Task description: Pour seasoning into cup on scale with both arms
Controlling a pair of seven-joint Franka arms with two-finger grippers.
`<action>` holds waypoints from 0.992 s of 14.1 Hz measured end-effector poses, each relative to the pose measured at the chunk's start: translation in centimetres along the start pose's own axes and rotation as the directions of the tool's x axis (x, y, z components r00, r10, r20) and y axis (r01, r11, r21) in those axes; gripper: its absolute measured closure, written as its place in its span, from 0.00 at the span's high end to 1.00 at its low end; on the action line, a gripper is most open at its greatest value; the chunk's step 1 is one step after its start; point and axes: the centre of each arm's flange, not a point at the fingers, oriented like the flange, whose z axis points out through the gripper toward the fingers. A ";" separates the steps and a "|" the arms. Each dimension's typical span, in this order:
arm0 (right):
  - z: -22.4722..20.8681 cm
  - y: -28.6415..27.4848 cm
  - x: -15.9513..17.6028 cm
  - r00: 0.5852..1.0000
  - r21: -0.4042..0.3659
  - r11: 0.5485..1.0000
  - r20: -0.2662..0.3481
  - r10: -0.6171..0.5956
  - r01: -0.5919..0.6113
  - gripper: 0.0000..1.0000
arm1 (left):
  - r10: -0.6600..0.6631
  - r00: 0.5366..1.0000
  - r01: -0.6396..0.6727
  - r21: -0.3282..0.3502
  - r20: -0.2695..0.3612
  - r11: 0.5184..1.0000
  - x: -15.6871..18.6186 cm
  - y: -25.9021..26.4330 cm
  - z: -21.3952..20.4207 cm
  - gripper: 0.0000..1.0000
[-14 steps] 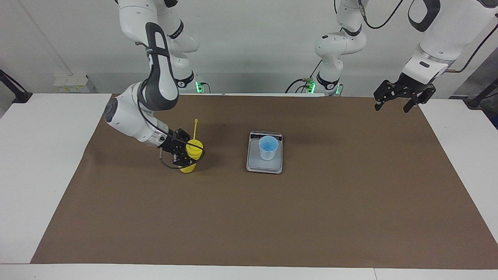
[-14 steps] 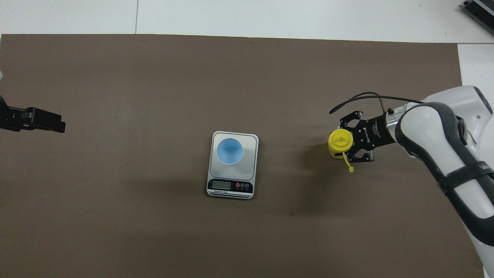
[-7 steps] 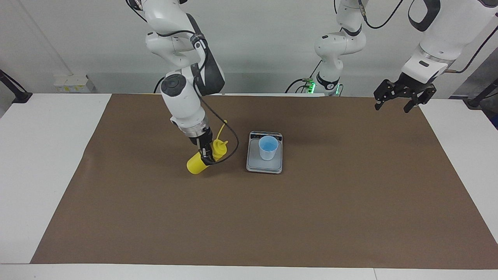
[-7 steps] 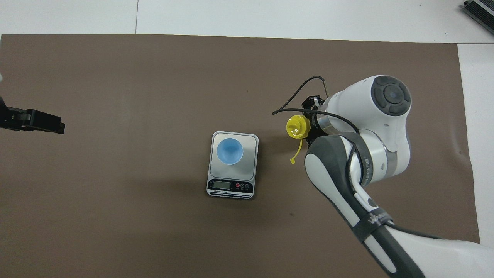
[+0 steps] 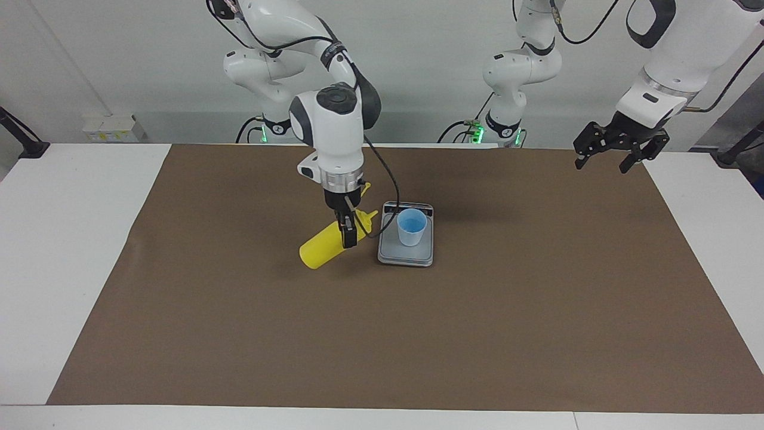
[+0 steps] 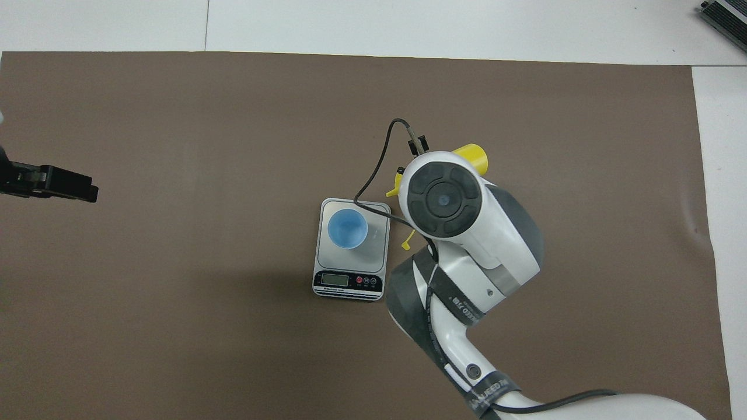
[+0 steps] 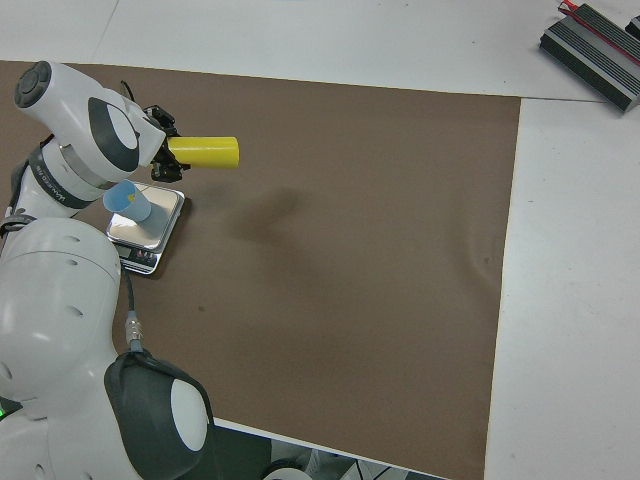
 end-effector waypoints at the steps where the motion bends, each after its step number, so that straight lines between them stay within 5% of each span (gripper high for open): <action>1: -0.5 -0.2 -0.7 0.999 0.022 0.999 -0.035 -0.030 0.031 0.55 | 0.000 1.000 0.000 0.000 0.000 1.000 0.0 0.0 0.0 1.00; 7: -2.3 -0.4 -4.0 0.947 0.127 0.970 -0.276 -0.166 0.207 0.55 | 0.000 1.000 0.000 0.000 0.000 1.000 0.0 0.0 0.0 1.00; 11: -2.7 0.5 -7.9 0.870 0.173 0.942 -0.459 -0.180 0.286 0.55 | 0.000 1.000 0.000 0.000 0.000 1.000 0.0 0.0 0.0 1.00; 14: -1.1 1.4 -11.1 0.772 0.160 0.920 -0.605 -0.196 0.359 0.55 | 0.000 1.000 0.000 0.000 0.000 1.000 0.0 0.0 0.0 1.00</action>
